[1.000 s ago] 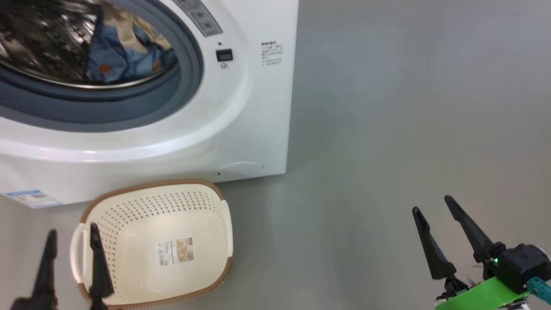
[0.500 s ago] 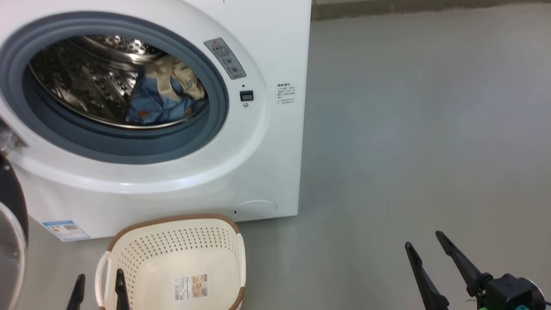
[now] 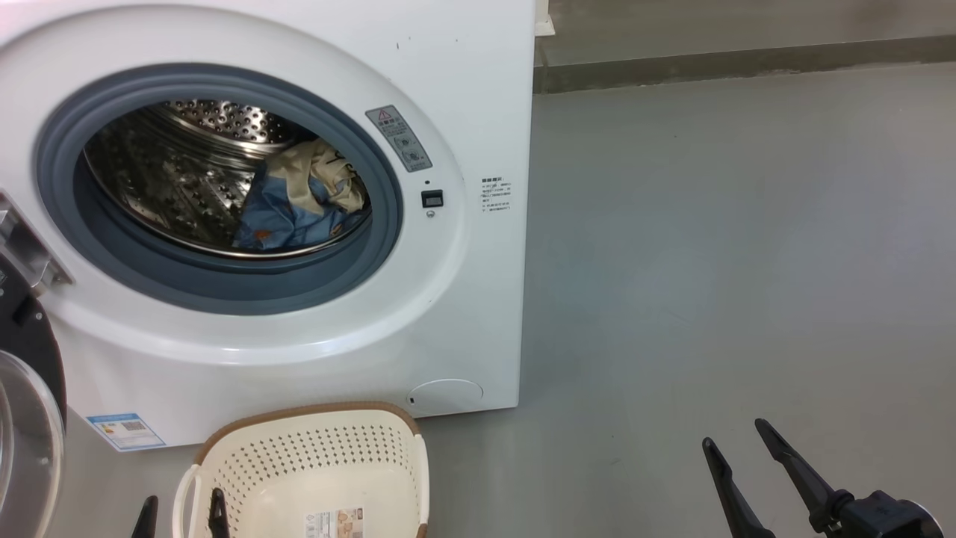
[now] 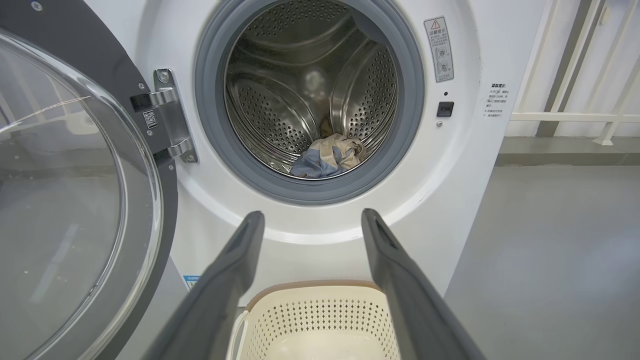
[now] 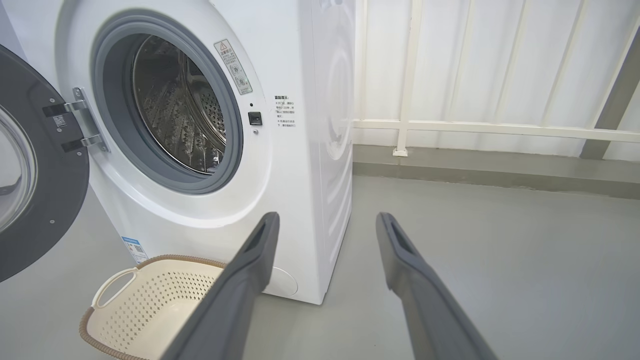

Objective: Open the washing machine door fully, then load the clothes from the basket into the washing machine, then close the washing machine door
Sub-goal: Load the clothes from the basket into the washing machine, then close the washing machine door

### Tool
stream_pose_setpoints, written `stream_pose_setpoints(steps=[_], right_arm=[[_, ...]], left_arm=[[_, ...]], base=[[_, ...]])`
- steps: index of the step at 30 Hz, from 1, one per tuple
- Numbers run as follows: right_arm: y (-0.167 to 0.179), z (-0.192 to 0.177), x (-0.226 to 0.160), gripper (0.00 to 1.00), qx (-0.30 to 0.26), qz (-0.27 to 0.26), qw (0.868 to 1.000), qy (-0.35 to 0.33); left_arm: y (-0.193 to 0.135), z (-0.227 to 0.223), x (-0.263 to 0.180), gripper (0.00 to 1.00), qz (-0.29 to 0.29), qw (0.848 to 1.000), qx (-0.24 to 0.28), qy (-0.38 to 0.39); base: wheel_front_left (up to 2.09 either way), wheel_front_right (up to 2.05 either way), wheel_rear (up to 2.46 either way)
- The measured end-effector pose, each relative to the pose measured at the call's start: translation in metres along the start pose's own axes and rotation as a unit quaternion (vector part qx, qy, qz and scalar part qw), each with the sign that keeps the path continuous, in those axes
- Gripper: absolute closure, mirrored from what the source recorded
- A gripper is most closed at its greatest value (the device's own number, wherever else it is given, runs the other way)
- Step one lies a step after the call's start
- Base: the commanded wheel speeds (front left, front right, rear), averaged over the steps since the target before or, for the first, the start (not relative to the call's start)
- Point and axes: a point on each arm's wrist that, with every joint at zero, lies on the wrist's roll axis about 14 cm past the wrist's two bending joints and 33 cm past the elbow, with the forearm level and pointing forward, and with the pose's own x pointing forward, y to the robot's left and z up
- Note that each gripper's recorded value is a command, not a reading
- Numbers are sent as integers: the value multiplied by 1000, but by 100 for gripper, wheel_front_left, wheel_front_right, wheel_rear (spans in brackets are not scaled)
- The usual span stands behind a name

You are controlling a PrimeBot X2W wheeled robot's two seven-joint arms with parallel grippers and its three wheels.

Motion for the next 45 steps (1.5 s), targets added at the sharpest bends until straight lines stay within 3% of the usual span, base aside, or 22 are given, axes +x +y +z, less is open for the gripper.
stream_pose_setpoints(steps=[23,45], right_arm=[[0,1,2,0,4,-3,1000,-4],[1,0,6,0,1,1,1000,-1]], left_arm=[[-3,-2,-1,0,-6,1000,6,8],[1,-5,-3,0,-1,1000,4,14]], base=[[-4,4,0],[-103,98,5]])
